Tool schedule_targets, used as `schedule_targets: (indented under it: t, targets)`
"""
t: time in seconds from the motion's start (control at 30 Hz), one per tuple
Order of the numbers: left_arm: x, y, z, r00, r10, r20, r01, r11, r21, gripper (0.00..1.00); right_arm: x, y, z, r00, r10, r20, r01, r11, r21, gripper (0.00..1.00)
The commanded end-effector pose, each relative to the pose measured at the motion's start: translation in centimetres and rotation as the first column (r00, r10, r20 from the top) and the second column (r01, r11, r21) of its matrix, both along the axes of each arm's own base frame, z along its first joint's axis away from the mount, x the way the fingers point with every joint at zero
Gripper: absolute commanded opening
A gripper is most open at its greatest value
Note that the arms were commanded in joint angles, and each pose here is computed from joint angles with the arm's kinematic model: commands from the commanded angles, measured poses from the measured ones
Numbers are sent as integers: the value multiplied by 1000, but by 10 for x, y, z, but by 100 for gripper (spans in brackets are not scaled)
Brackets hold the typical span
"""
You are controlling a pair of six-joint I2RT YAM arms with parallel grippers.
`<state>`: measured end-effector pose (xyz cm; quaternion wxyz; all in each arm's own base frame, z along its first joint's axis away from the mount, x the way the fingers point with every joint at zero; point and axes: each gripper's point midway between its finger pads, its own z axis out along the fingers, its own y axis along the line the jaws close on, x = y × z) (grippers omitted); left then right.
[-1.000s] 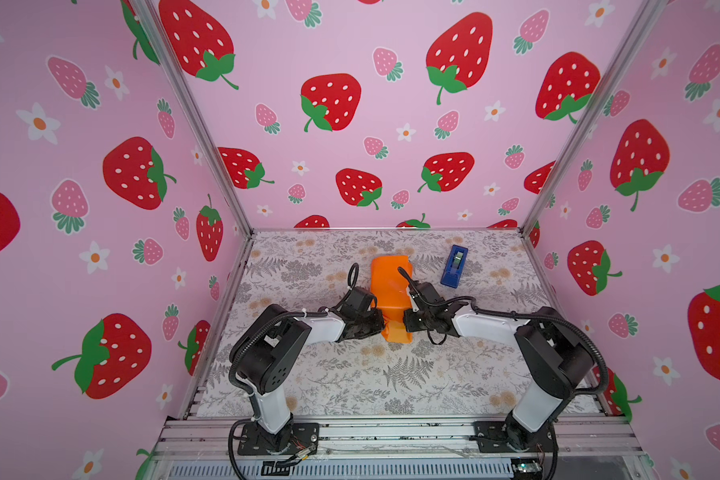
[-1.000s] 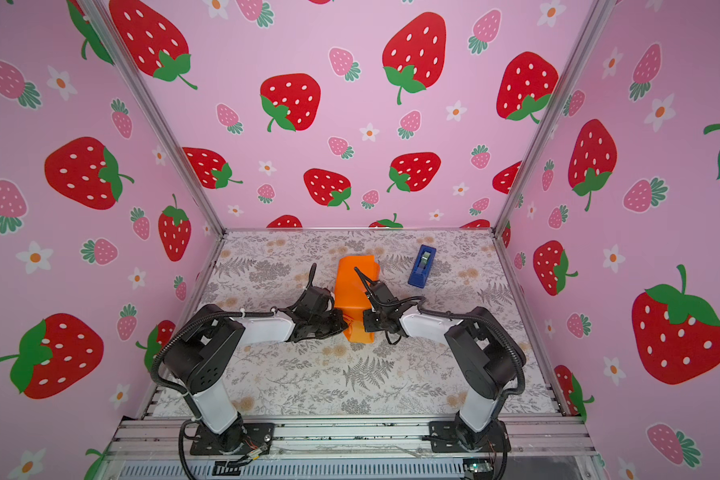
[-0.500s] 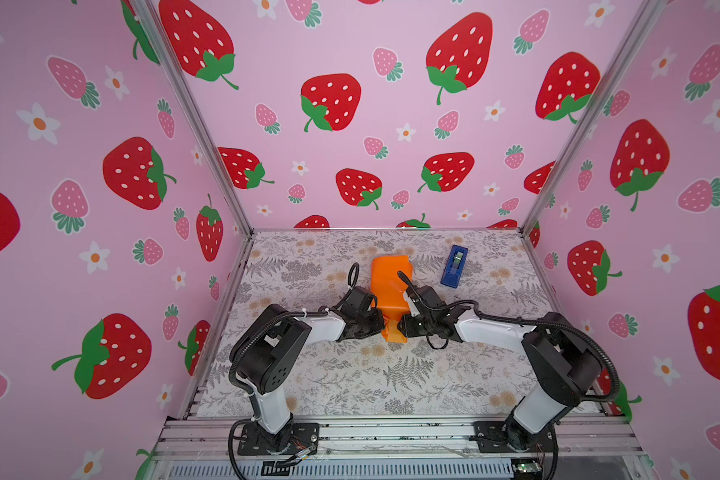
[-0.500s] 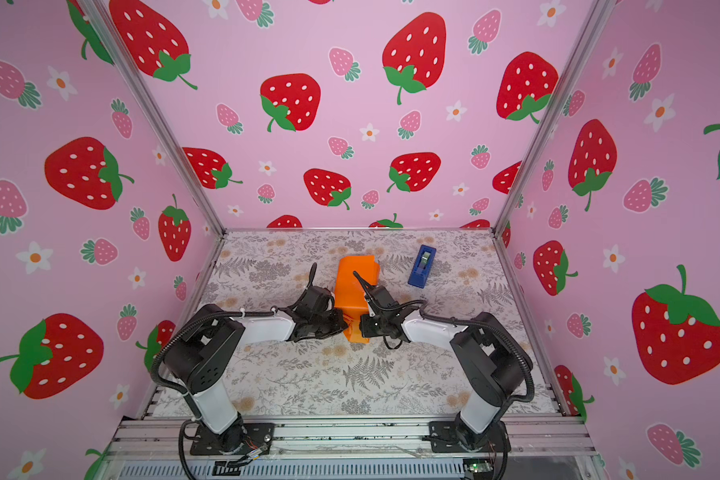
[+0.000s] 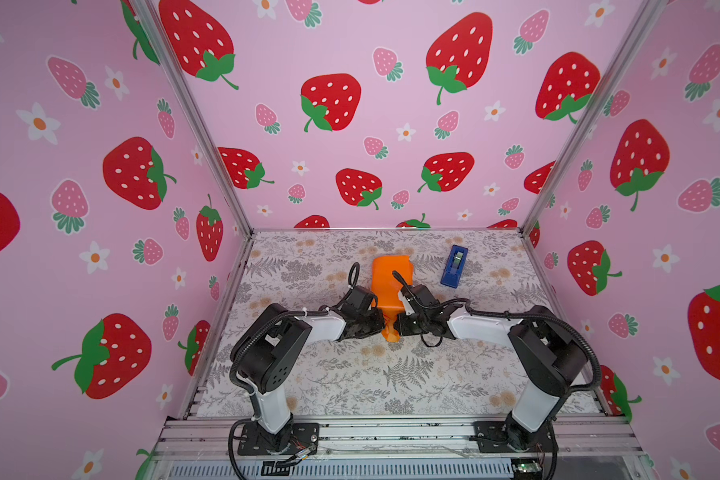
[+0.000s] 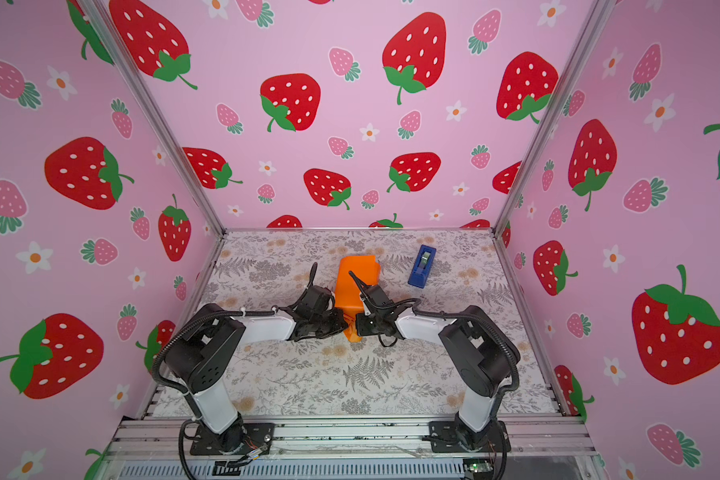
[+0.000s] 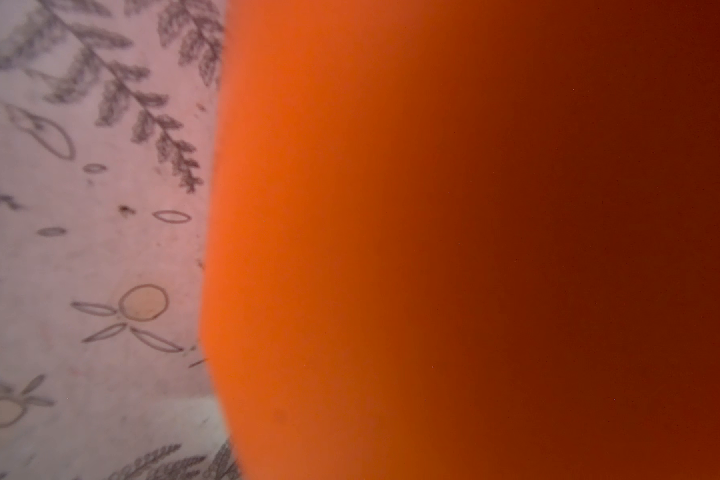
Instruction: Wrap the gift box in paper
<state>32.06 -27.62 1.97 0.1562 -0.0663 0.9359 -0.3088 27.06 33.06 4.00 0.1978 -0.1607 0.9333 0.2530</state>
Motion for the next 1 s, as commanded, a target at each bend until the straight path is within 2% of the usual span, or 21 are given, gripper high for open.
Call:
schedule_targets:
  t: [0.0,0.47,0.77,0.97]
  targets:
    - [-9,0,-12,998,-11,-60,12,1000,25,0,7,7,1,1000,-13,22,13,1000,9,16]
    - [-10,0,-15,997,-14,-70,16,999,28,0,23,18,4,996,-51,71,46,996,72,13]
    - [-9,-1,-14,997,-13,-72,15,999,28,0,28,13,-7,992,-86,88,81,995,64,10]
    - [-4,-8,0,998,-20,-54,20,1000,-2,0,25,8,-17,992,-102,81,98,994,48,9]
